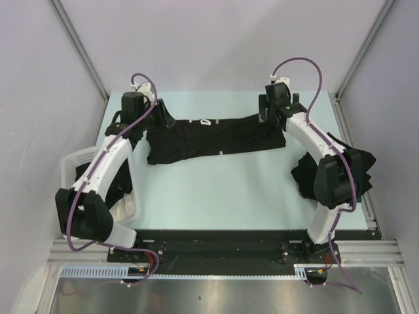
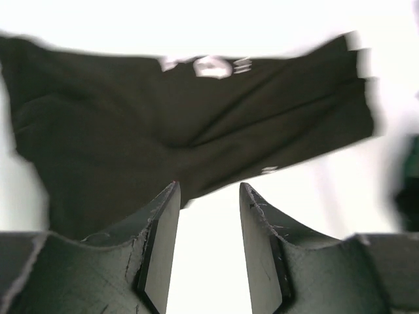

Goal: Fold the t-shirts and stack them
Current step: Fold the tshirt

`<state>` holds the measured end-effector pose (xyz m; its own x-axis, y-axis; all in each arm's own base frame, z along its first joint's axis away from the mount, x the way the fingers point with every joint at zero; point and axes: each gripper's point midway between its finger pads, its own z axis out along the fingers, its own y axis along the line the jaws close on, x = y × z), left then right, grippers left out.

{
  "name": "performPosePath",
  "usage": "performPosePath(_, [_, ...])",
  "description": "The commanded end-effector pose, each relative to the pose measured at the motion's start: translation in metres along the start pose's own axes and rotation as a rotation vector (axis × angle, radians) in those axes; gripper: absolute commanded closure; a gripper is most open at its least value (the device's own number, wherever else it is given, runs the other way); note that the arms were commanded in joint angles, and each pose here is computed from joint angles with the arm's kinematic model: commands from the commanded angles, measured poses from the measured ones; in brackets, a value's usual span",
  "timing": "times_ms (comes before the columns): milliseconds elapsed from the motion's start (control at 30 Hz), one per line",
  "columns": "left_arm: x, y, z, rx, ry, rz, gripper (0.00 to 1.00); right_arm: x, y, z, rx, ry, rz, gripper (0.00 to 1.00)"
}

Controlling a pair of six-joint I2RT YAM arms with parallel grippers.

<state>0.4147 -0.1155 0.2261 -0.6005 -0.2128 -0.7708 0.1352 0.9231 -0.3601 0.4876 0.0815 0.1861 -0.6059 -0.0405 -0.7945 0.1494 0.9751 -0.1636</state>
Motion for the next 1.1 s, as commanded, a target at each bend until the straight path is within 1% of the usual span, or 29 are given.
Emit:
performPosePath(0, [-0.029, -0.053, -0.025, 0.246, -0.113, -0.039, 0.54, 0.005, -0.005, -0.004, -0.053, 0.033, 0.064, 0.0])
performPosePath(100, [-0.019, -0.055, -0.029, 0.255, -0.066, -0.023, 0.56, 0.031, -0.008, 0.011, -0.067, 0.122, 0.087, 0.0])
performPosePath(267, [-0.012, -0.049, -0.042, 0.228, -0.062, 0.042, 0.55, 0.051, -0.003, 0.026, -0.079, 0.164, 0.038, 0.0])
performPosePath(333, [-0.008, -0.043, -0.045, 0.201, -0.049, 0.061, 0.55, 0.067, -0.003, 0.035, -0.075, 0.2, 0.02, 0.0])
performPosePath(467, [-0.001, -0.039, -0.048, 0.183, -0.024, 0.075, 0.54, 0.092, -0.001, 0.047, -0.099, 0.256, 0.043, 0.0])
performPosePath(500, [0.0, -0.038, -0.048, 0.179, -0.018, 0.076, 0.54, 0.092, -0.002, 0.05, -0.108, 0.25, 0.067, 0.0])
performPosePath(533, [0.0, -0.039, -0.048, 0.18, -0.016, 0.078, 0.54, 0.099, -0.003, 0.051, -0.106, 0.261, 0.072, 0.0])
performPosePath(767, [-0.003, -0.04, -0.049, 0.181, -0.012, 0.079, 0.55, 0.112, -0.025, 0.063, -0.076, 0.281, 0.108, 0.0])
performPosePath(967, [-0.003, -0.042, -0.047, 0.189, -0.008, 0.076, 0.55, 0.114, -0.036, 0.073, -0.071, 0.276, 0.144, 0.04])
performPosePath(1067, [-0.004, -0.042, -0.047, 0.187, -0.009, 0.079, 0.56, 0.118, -0.037, 0.078, -0.074, 0.287, 0.162, 0.07])
